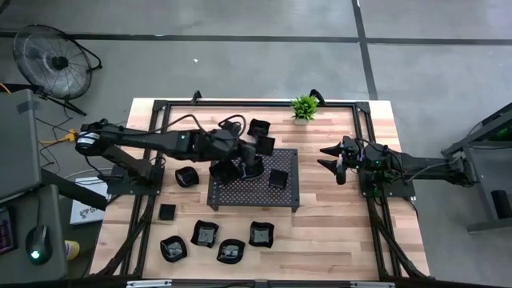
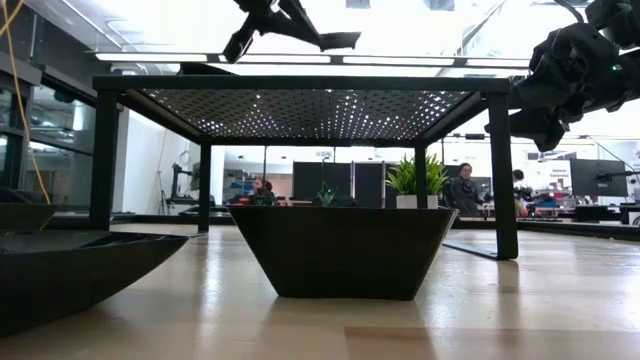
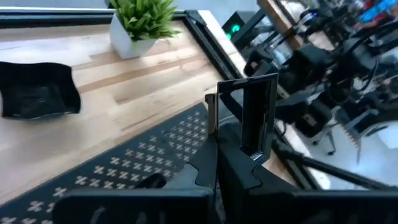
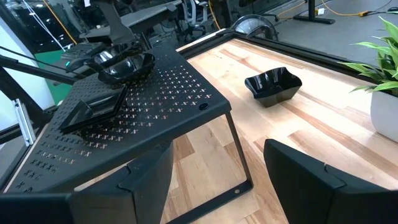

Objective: Pick & Place Mini shaped plates
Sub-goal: Stack the top square plate on top of the square plates on the shelf

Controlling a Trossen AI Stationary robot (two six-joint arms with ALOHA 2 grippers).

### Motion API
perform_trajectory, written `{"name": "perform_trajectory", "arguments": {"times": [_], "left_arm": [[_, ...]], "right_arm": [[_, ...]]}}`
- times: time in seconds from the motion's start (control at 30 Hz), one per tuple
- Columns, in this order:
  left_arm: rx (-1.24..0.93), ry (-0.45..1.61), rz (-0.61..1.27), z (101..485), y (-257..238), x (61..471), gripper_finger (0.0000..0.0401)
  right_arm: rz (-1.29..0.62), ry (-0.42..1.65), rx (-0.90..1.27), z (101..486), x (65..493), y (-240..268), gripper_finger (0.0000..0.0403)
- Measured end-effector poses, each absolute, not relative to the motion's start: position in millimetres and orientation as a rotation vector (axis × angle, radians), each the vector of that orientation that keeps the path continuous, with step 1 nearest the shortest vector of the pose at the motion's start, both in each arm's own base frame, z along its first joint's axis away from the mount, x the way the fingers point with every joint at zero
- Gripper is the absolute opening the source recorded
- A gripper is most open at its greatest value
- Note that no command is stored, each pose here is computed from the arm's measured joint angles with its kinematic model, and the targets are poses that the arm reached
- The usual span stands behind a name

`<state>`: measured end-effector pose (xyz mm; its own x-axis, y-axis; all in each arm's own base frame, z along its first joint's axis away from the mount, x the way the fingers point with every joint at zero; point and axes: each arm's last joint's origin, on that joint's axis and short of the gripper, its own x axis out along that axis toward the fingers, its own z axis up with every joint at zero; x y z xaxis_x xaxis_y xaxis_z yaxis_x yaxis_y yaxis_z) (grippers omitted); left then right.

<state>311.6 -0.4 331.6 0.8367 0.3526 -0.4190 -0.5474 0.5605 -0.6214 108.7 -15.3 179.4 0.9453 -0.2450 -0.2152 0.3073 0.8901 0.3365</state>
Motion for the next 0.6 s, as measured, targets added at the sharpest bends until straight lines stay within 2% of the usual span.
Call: {"name": "perform_trajectory", "arguments": {"times": [0.17,0.6], "left_arm": [[-0.848,0.276,0.524,316,-5,328,0.0000],[-0.874,0.387,0.430,338,-26,374,0.0000]], "right_arm": [[-0.289,0.169,0.376,179,109,-15,0.0246],[-0.288,0.169,0.376,180,109,-15,0.0246]]}}
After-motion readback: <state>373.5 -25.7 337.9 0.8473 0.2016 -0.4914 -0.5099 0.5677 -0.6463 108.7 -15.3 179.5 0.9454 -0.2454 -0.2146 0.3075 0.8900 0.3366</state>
